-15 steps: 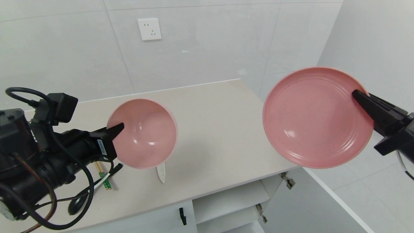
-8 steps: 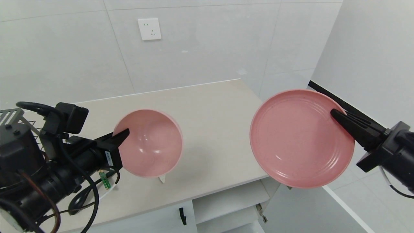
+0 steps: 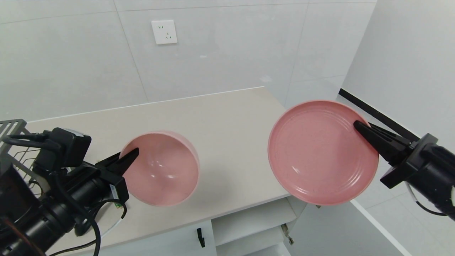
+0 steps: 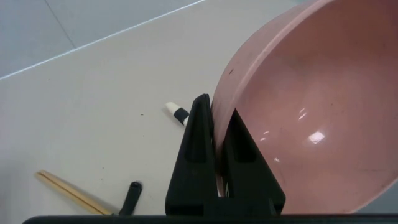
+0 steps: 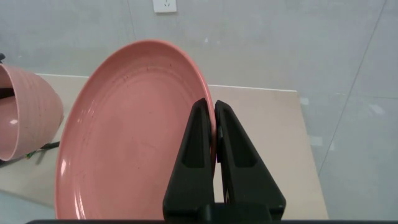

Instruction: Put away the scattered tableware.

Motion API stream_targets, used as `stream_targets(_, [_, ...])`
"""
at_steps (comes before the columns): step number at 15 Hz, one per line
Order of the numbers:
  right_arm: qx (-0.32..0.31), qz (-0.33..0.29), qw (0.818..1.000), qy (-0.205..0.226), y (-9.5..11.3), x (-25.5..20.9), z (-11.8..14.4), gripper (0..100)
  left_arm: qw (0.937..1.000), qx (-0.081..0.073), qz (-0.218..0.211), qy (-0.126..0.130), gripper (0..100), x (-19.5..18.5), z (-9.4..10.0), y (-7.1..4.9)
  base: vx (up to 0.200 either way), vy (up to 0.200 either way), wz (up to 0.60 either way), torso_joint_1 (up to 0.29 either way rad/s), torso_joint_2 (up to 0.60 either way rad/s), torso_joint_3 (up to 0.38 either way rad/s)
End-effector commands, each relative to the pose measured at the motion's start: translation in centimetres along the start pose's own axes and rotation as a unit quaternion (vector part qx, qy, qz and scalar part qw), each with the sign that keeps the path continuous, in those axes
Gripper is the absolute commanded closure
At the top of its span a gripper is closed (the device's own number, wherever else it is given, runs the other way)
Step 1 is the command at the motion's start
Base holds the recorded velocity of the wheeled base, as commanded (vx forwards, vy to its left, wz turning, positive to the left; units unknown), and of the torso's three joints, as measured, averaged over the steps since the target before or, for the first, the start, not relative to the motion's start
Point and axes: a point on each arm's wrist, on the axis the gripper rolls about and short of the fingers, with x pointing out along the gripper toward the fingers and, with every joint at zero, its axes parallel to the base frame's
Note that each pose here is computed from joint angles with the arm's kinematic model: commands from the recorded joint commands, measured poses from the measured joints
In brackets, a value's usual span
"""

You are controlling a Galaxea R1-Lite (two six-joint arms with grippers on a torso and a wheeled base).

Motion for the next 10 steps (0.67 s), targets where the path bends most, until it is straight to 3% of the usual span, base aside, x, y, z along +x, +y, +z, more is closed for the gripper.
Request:
stream_targets(1, [0.002,0.002,1.000,0.008,0.0,0.0,-0.4,100,0.9999,0.000,-0.009,-0.008,100,-0.2,0.0,-0.3,-0.200,0.000,0.00,0.002,0.00,0.012])
stream_targets(5, [-0.012,0.002,1.000,0.022,0.2,-0.5,-0.8,100,0.9989,0.031,-0.020,-0.028,100,-0.6,-0.1,-0.8,-0.200,0.000,0.00,0.001,0.00,-0.002])
stream_targets(10, [-0.013,0.001,1.000,0.017,0.3,-1.2,-0.5,100,0.9981,0.036,-0.041,-0.029,100,-0.8,-0.2,-1.5,0.000,0.000,0.00,0.000,0.00,0.000])
